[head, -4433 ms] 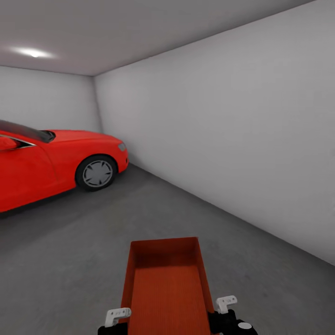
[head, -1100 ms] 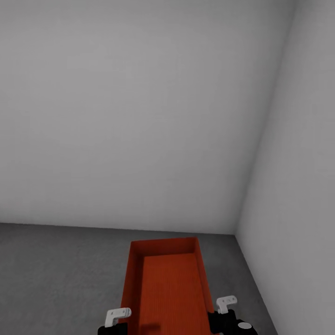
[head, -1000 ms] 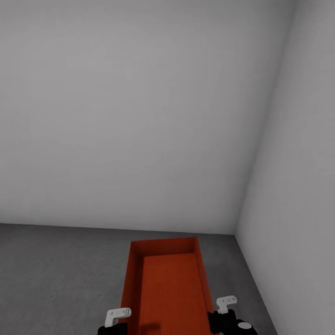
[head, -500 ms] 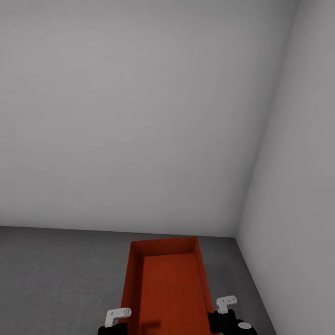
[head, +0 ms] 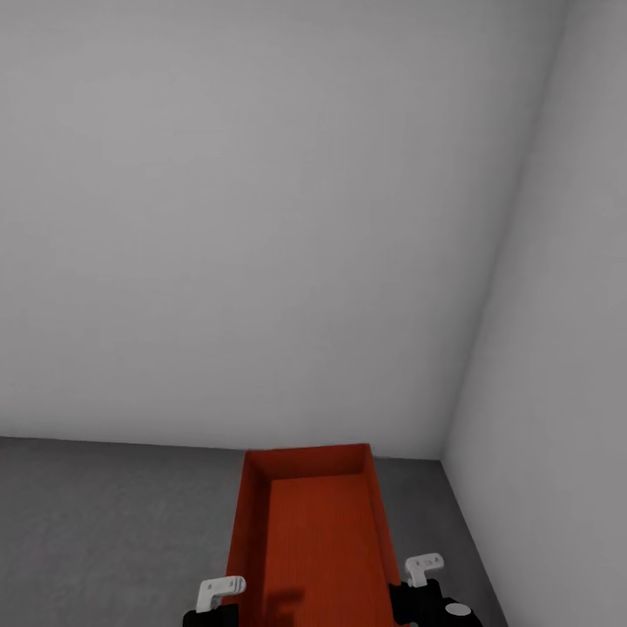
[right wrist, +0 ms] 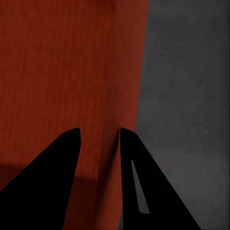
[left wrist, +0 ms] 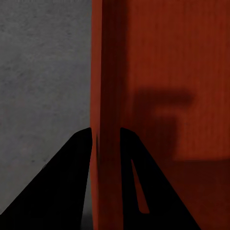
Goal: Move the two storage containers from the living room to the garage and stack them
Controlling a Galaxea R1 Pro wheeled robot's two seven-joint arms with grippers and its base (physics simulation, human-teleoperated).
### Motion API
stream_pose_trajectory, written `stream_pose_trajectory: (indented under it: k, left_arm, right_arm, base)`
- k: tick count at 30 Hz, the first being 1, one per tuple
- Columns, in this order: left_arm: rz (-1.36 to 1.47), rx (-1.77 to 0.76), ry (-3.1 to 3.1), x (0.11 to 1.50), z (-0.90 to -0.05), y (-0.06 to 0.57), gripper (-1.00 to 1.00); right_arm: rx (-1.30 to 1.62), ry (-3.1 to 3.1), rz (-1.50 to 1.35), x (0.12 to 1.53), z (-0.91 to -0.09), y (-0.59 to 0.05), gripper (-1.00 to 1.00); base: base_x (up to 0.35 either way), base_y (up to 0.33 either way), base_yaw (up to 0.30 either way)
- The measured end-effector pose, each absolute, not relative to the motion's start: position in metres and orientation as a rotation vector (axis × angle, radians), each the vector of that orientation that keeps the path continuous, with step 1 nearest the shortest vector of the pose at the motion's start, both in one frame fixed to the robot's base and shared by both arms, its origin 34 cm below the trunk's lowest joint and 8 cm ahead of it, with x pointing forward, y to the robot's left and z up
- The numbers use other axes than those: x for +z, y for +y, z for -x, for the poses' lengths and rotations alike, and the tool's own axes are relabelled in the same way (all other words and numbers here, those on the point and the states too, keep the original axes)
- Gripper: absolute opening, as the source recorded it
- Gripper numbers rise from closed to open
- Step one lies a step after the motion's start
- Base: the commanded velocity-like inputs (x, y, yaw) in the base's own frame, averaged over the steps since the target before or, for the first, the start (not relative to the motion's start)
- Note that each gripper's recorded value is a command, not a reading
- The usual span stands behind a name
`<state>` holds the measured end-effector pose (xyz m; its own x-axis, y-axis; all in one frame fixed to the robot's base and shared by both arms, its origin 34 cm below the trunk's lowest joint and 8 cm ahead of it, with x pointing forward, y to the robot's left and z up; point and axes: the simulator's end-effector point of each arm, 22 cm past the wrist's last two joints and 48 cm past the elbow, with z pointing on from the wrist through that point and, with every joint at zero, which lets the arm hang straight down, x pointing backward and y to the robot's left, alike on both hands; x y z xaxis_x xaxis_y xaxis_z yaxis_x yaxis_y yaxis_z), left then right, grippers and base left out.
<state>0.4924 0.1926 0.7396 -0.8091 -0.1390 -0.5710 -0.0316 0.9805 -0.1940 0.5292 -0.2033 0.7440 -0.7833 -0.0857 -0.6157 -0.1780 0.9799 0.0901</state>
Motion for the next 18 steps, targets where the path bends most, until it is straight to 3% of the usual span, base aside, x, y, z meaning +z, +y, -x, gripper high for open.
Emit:
stream_pose_trajectory:
  k: [13, 18]
  left_arm:
    - [0.12, -0.232, 2.506, 0.7397, -0.4925, 0.1926, -1.0]
    - [0.119, -0.232, 2.506, 0.7394, -0.4927, 0.1926, -1.0]
  right_arm:
    - [0.189, 2.472, 0.184, 0.7441, -0.5293, -0.2033, -1.0]
    - [0.189, 2.472, 0.185, 0.7437, -0.5295, -0.2033, -1.0]
  base:
    - [0.315, -0.01, 0.0]
    - [0.07, 0.0, 0.0]
